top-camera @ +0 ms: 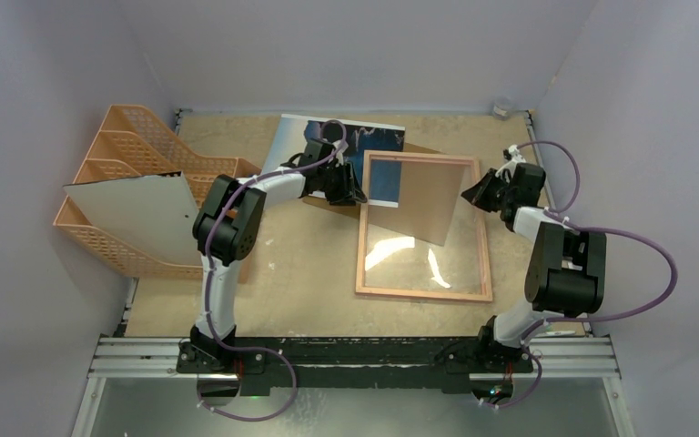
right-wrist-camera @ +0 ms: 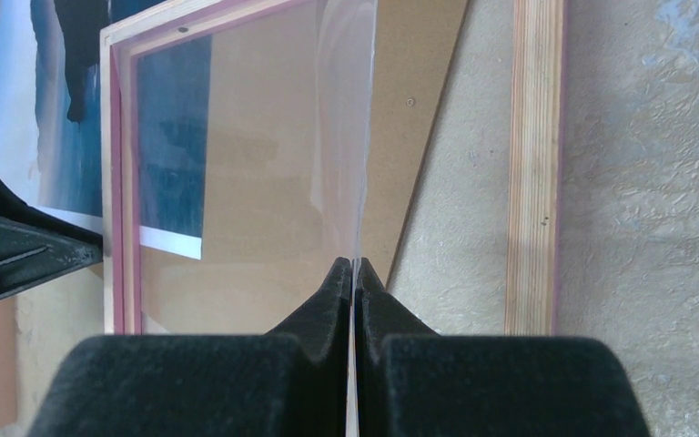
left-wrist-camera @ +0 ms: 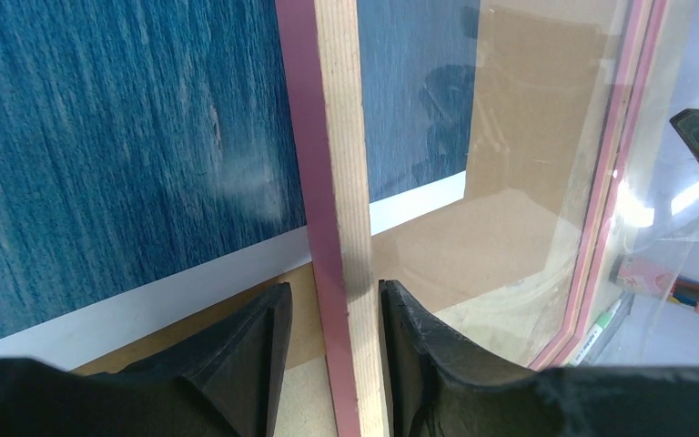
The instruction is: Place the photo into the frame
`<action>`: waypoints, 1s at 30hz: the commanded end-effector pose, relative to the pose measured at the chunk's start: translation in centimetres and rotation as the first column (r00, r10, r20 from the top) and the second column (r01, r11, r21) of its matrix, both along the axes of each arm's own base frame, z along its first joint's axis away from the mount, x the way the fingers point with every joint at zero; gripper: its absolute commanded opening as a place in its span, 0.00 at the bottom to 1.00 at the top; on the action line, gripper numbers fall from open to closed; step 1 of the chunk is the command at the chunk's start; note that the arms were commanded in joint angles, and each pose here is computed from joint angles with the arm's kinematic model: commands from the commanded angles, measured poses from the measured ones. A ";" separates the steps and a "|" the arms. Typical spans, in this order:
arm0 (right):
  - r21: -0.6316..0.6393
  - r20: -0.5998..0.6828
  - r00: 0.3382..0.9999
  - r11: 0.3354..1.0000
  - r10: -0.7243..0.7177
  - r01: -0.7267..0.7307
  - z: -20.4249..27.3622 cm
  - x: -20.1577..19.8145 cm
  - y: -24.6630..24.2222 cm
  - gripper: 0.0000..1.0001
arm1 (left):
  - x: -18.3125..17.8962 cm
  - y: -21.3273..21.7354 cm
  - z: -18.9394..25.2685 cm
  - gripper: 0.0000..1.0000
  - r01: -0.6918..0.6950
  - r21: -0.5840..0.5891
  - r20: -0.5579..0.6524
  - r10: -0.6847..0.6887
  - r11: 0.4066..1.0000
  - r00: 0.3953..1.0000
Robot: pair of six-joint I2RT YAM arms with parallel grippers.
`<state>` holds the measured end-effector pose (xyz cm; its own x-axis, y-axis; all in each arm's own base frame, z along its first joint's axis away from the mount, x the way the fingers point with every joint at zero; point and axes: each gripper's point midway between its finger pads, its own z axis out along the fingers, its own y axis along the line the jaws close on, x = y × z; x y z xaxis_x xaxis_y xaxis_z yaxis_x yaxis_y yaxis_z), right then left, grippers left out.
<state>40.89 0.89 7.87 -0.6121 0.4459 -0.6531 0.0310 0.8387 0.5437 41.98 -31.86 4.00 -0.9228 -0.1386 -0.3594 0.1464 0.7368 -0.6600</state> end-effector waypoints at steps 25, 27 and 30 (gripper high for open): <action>0.250 0.015 0.980 0.948 0.200 -0.197 1.2 -4.4 5.3 0.35 | 0.3 0.3 -0.4 0.25 0.010 0.052 0.038 -0.012 0.999 0.999; 0.260 0.024 0.979 0.944 0.204 -0.203 1.5 -4.6 5.5 0.22 | 0.6 0.4 0.1 0.20 0.011 0.068 0.056 -0.014 0.998 0.998; 0.273 0.040 0.978 0.940 0.203 -0.206 2.4 -4.6 5.7 0.13 | 1.0 0.9 1.1 0.15 0.006 0.098 0.091 -0.015 0.995 0.996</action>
<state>36.66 4.99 7.56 -0.7090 0.4852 -0.5119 -0.0405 0.6966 0.7163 42.22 -31.51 3.61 -0.9161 -0.1207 -0.3823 0.1632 0.7587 -0.6307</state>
